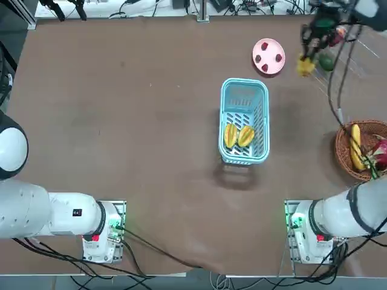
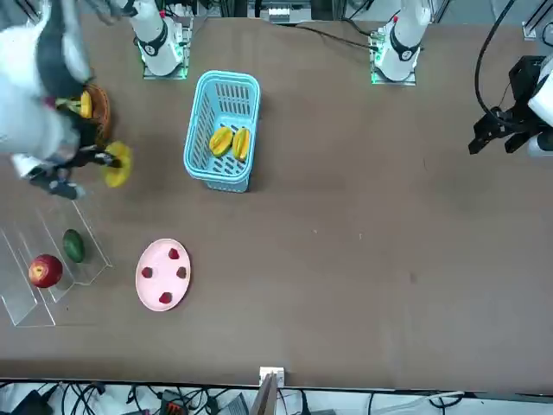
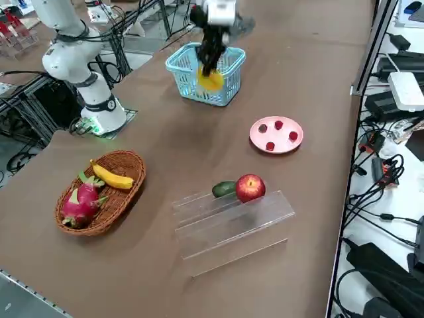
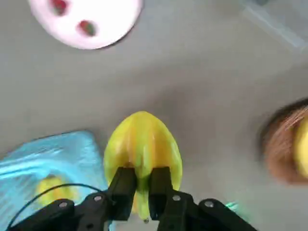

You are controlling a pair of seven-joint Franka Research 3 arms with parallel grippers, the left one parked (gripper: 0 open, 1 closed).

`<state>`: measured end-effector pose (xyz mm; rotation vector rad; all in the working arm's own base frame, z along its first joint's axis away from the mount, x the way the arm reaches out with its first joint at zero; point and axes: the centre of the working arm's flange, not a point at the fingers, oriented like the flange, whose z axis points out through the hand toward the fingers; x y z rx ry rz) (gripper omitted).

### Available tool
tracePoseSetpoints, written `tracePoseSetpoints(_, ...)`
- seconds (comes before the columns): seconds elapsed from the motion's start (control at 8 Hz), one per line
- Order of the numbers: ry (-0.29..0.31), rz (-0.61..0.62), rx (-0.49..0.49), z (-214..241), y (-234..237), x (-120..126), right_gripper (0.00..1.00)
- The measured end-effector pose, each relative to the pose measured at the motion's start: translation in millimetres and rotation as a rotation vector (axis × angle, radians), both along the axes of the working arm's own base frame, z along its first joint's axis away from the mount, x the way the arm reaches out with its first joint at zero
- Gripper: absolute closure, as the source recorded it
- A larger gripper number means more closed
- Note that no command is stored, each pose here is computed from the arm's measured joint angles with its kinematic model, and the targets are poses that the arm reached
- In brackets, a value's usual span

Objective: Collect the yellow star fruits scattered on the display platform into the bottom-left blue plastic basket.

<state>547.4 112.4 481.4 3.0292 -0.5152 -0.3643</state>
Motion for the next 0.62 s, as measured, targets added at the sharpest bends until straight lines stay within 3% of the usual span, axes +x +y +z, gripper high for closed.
tracePoseSetpoints(0.25, -0.010, -0.054, 0.006, 10, 97, -35, 0.80)
tracePoseSetpoints(0.62, -0.087, -0.082, 0.004, -24, 213, -95, 0.80)
